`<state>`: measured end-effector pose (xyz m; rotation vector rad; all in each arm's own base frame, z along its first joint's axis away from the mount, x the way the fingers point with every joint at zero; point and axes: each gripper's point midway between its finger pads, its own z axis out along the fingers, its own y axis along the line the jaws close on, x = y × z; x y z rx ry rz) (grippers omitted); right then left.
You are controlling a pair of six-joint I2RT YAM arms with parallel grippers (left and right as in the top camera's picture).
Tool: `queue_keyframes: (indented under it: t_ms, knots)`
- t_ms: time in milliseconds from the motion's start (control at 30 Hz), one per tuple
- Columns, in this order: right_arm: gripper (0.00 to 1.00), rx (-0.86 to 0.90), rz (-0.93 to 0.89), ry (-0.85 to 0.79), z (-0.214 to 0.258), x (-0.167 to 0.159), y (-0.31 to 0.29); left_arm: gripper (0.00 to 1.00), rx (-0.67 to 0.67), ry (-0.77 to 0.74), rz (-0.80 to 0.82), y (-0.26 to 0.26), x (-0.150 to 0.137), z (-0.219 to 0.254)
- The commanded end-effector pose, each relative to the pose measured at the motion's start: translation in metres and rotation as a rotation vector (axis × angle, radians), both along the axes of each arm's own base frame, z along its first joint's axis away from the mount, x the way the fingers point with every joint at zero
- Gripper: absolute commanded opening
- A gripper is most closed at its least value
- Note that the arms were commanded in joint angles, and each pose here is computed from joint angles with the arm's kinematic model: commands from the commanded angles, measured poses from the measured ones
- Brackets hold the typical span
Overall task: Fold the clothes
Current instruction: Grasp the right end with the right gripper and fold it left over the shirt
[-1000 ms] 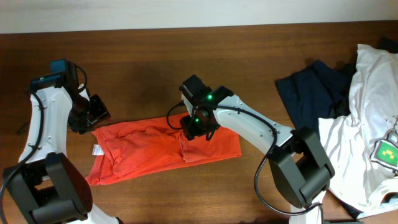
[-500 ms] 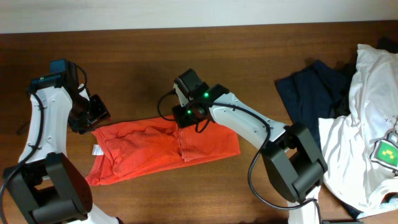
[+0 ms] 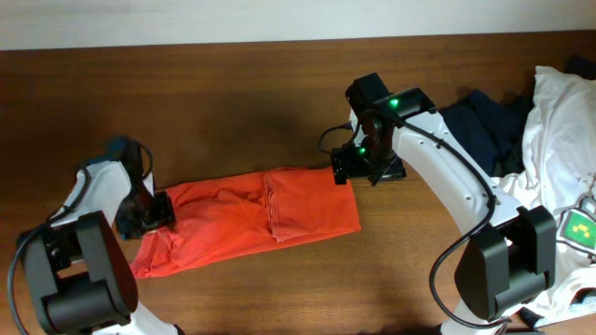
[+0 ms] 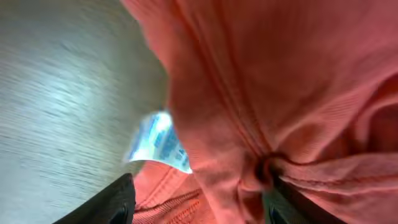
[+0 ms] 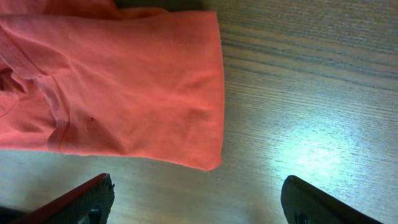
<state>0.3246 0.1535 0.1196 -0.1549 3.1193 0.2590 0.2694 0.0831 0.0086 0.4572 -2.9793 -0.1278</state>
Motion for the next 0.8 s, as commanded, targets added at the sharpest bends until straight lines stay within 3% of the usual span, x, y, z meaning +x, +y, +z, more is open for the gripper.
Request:
queue_keyframes:
  t_ms: [0,267,300,333,367,433,500,600,700,767]
  knots:
    - [0.9,-0.018,0.002,-0.006,-0.001,0.002,-0.004,0.61,-0.02,0.02,-0.064,-0.001,-0.009,-0.012]
    - [0.9,-0.042,0.001,0.018,-0.007,-0.005,-0.009,0.6,0.017,-0.055,-0.063,0.002,-0.01,-0.043]
    - [0.9,-0.043,0.001,0.019,-0.007,-0.005,-0.009,0.61,0.07,-0.056,-0.066,0.012,-0.008,-0.042]
    - [0.9,-0.043,0.001,0.019,-0.007,-0.005,-0.009,0.69,0.101,-0.069,-0.067,0.017,-0.004,-0.042]
    - [0.9,-0.042,0.001,0.018,-0.007,-0.005,-0.009,0.74,0.096,-0.101,-0.065,0.017,0.003,-0.042]
    - [0.9,-0.042,0.001,0.018,-0.007,-0.005,-0.009,0.78,-0.135,-0.214,-0.109,-0.017,0.024,-0.045]
    - [0.9,-0.042,0.001,0.018,-0.007,-0.005,-0.009,0.77,-0.079,-0.2,-0.117,-0.007,0.023,-0.048]
    - [0.89,-0.042,0.001,0.019,-0.007,-0.005,-0.009,0.67,-0.065,-0.271,-0.125,-0.004,0.041,-0.047]
    - [0.9,-0.042,0.001,0.019,-0.007,-0.005,-0.009,0.49,-0.064,-0.287,-0.126,-0.003,0.045,-0.046]
    - [0.9,-0.043,0.001,0.019,-0.007,-0.005,-0.009,0.17,-0.075,-0.275,-0.125,-0.005,0.041,-0.047]
